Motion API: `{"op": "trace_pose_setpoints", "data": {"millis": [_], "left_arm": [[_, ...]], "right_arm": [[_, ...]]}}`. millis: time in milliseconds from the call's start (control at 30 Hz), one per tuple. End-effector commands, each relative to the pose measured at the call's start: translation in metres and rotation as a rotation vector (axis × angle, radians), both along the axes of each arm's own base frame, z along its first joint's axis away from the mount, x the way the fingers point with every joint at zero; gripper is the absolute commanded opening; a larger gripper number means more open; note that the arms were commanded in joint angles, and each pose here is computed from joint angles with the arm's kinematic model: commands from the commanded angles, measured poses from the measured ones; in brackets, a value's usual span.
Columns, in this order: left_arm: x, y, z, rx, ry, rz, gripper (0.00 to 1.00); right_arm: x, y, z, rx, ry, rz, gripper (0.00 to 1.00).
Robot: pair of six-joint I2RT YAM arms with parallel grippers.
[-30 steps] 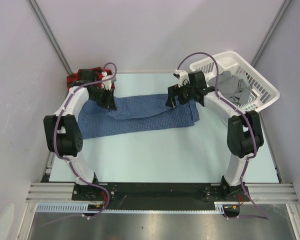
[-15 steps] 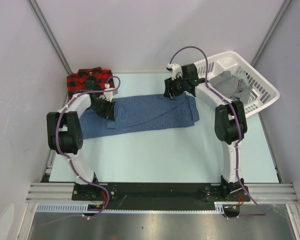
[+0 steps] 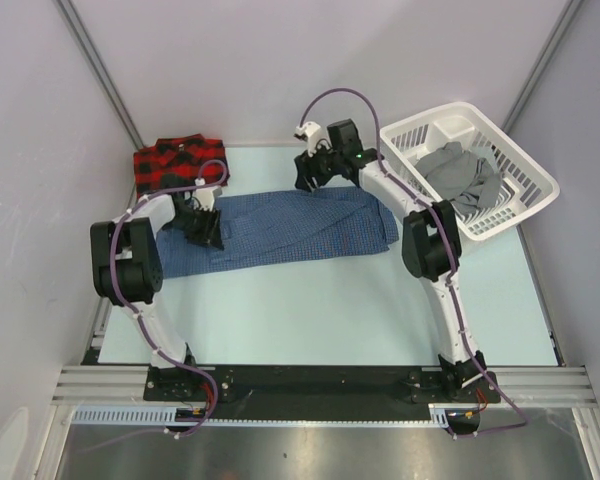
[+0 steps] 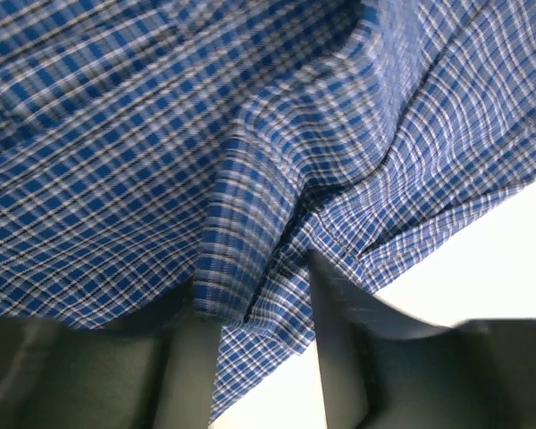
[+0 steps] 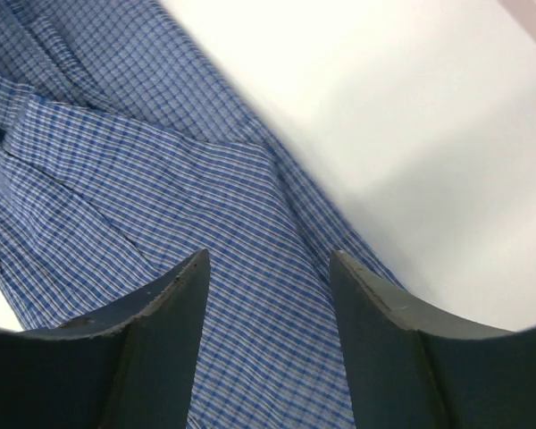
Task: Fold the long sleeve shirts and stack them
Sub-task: Fold the shirt
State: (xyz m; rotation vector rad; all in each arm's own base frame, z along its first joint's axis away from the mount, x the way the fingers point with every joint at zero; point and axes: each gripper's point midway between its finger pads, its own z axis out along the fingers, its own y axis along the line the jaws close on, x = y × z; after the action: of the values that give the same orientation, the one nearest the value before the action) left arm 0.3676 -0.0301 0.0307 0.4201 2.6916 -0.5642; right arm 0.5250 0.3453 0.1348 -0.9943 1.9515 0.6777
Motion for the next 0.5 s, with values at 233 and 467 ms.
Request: {"op": "trace_pose_setpoints", "data": {"millis": [233, 467], "left_arm": [[0.014, 0.010, 0.021, 0.001, -0.075, 0.006, 0.13], [-0.002, 0.035, 0.002, 0.148, -0.008, 0.028, 0.35]], "right_arm": [[-0.002, -0.018, -0.030, -0.090, 0.037, -0.044, 0.54], [-0.013, -0.047, -0.046, -0.175, 0.065, -0.089, 0.48]]}}
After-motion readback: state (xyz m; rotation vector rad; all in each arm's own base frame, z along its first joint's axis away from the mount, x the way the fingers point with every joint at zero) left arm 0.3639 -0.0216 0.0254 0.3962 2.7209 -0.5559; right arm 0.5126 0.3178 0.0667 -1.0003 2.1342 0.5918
